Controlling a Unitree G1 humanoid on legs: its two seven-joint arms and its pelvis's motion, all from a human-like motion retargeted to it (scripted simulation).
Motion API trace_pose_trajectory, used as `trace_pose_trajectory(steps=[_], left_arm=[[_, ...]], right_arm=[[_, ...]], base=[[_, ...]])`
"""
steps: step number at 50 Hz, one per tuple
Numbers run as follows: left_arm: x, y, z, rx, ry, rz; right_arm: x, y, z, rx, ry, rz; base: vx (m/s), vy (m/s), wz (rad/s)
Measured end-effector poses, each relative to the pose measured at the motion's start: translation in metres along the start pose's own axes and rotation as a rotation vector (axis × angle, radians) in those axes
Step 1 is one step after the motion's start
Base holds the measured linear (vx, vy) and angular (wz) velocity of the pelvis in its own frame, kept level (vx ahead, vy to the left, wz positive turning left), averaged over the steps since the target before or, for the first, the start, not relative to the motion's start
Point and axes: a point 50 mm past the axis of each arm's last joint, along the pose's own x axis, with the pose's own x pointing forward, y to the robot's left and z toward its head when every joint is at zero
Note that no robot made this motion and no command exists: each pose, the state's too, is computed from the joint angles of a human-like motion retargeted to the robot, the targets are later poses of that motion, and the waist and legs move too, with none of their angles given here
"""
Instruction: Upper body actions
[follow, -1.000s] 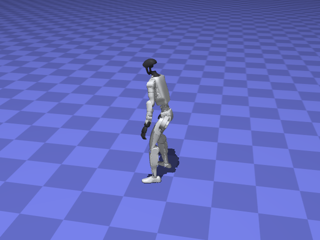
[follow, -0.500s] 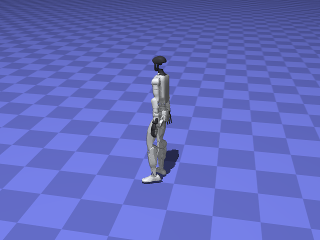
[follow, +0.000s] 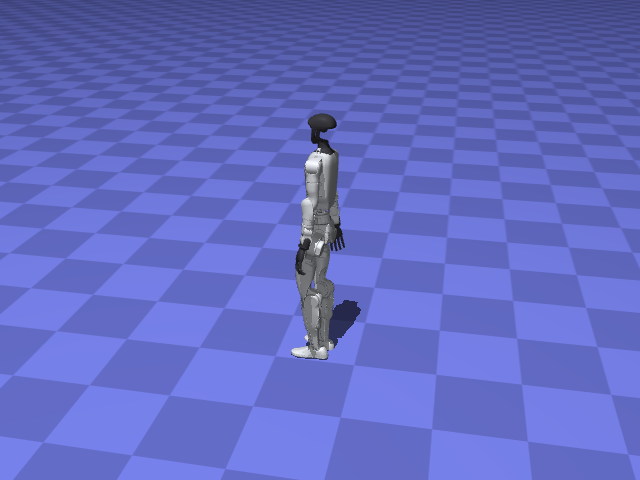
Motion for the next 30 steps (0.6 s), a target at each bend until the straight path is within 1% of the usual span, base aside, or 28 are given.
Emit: trace_pose_trajectory(steps=[5, 12, 16, 22, 30], left_arm=[[-0.005, -0.022, -0.012, -0.018, 0.044, -0.066], [-0.013, -0.043, -0.038, -0.003, 0.159, -0.179], [-0.014, -0.042, -0.046, 0.036, 0.199, -0.244], [-0.01, -0.033, -0.042, 0.052, 0.189, -0.223], [-0.007, -0.027, -0.026, -0.063, 0.129, -0.235]], right_arm=[[0.0, 0.009, -0.012, -0.068, 0.081, 0.016], [0.0, 0.005, 0.002, -0.107, 0.031, -0.03], [0.001, -0.004, 0.017, -0.098, -0.039, -0.087], [0.001, -0.007, 0.021, -0.094, -0.069, -0.136], [0.001, 0.003, 0.004, -0.099, 0.014, -0.076]], base=[[0.12, 0.1, 0.1], [0.06, 0.12, -0.15], [0.01, 0.11, -0.03], [0.04, 0.06, 0.31], [0.02, 0.0, 0.57]])
